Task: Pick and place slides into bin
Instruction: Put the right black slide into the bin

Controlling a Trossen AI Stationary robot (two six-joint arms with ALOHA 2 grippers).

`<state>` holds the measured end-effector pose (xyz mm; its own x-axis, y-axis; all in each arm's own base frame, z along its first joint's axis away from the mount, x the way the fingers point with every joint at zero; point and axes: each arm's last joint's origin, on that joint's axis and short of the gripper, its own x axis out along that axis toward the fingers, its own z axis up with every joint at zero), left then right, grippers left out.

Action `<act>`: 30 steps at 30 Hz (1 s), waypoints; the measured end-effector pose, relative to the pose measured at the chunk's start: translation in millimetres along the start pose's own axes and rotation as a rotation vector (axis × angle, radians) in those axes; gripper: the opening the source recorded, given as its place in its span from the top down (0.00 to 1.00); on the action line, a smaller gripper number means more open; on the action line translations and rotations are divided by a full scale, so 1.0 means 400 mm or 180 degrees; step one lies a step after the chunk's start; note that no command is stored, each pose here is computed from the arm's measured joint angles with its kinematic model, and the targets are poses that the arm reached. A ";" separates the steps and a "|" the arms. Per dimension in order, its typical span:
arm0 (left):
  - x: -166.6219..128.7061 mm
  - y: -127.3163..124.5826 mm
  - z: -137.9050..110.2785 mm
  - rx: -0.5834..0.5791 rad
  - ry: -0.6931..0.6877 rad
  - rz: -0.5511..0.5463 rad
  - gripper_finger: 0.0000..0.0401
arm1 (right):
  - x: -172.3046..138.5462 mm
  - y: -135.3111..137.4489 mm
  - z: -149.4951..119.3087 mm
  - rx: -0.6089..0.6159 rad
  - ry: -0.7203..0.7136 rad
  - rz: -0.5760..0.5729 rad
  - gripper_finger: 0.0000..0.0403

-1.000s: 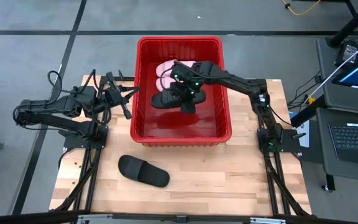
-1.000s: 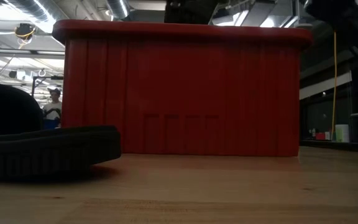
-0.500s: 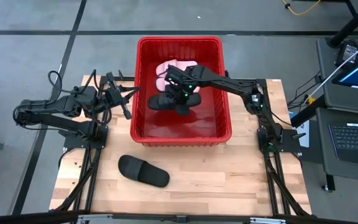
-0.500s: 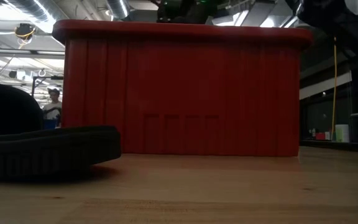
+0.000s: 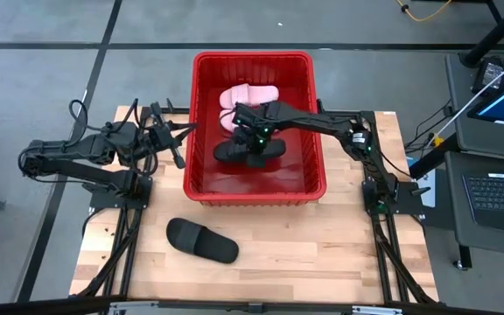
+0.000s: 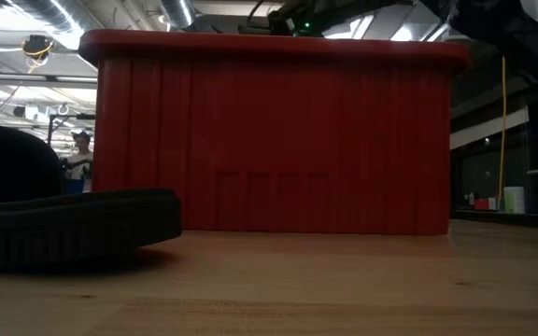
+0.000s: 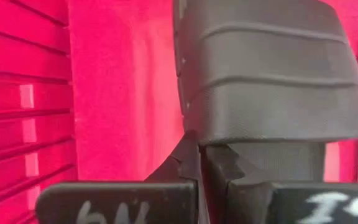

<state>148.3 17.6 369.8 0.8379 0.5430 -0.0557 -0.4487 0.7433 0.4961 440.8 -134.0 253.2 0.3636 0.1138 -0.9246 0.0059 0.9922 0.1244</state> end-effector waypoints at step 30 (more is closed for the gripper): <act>0.000 0.008 0.012 -0.0305 -0.0110 0.0155 1.00 | 0.023 -0.012 -0.163 -0.0510 -0.0644 -0.0556 0.99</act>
<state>148.3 18.3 375.6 0.8238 0.5669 -0.0027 -0.5155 0.7511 0.4123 383.4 -134.5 220.7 0.5482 -0.0557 -0.8345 -0.0565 0.9930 -0.1033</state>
